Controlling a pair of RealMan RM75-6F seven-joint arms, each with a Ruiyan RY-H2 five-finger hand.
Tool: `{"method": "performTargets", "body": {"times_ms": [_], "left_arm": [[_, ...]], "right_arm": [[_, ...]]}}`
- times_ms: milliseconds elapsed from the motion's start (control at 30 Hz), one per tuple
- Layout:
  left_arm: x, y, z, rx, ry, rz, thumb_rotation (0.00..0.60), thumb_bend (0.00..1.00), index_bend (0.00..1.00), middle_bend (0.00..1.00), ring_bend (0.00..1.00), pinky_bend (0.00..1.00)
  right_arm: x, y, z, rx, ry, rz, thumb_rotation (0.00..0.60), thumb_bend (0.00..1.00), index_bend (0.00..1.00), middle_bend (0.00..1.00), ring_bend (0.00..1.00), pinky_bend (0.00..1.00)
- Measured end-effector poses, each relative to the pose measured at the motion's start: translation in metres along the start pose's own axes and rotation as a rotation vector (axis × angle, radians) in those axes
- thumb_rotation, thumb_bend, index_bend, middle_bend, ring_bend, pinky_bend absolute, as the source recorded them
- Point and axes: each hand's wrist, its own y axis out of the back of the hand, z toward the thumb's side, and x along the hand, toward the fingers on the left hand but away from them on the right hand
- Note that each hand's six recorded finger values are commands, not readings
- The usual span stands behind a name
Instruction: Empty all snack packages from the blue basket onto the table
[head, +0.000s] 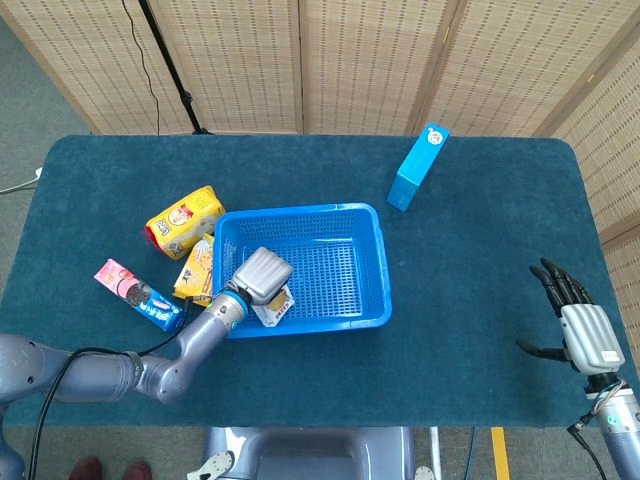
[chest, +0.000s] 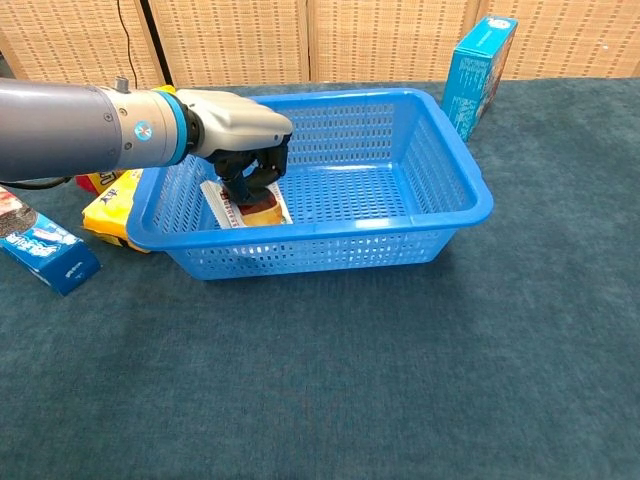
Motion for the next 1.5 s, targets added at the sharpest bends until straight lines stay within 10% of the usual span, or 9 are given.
{"method": "performTargets", "body": {"times_ms": [533,833,1300,1367,1433,1500], "left_arm": [[-0.031,0.060,-0.025,-0.156,-0.012,0.181,0.600,0.49,0.87,0.79,0.77,0.86],[-0.101,0.093,-0.096,-0.194,0.058,0.301,0.600,0.49,0.87,0.79,0.76,0.86],[-0.197,-0.017,-0.154,-0.231,0.066,0.216,0.600,0.48,0.86,0.78,0.73,0.86],[-0.199,-0.033,-0.156,-0.249,0.069,0.199,0.600,0.42,0.70,0.61,0.55,0.78],[-0.201,-0.046,-0.158,-0.264,0.072,0.176,0.600,0.22,0.21,0.16,0.14,0.35],[-0.204,-0.059,-0.159,-0.290,0.072,0.132,0.600,0.05,0.00,0.00,0.00,0.05]], "right_arm": [[0.001,-0.001,0.004,0.000,0.013,0.004,0.600,0.00,0.00,0.00,0.00,0.10],[0.005,-0.002,0.013,0.001,0.043,0.006,0.600,0.00,0.00,0.00,0.00,0.10],[0.011,-0.006,0.029,0.002,0.092,0.021,0.600,0.00,0.00,0.00,0.00,0.10],[0.011,-0.007,0.029,0.000,0.094,0.025,0.600,0.00,0.00,0.00,0.00,0.10],[0.011,-0.006,0.029,0.000,0.094,0.026,0.600,0.00,0.00,0.00,0.00,0.10],[0.011,-0.006,0.028,0.001,0.095,0.027,0.600,0.00,0.00,0.00,0.00,0.10]]}}
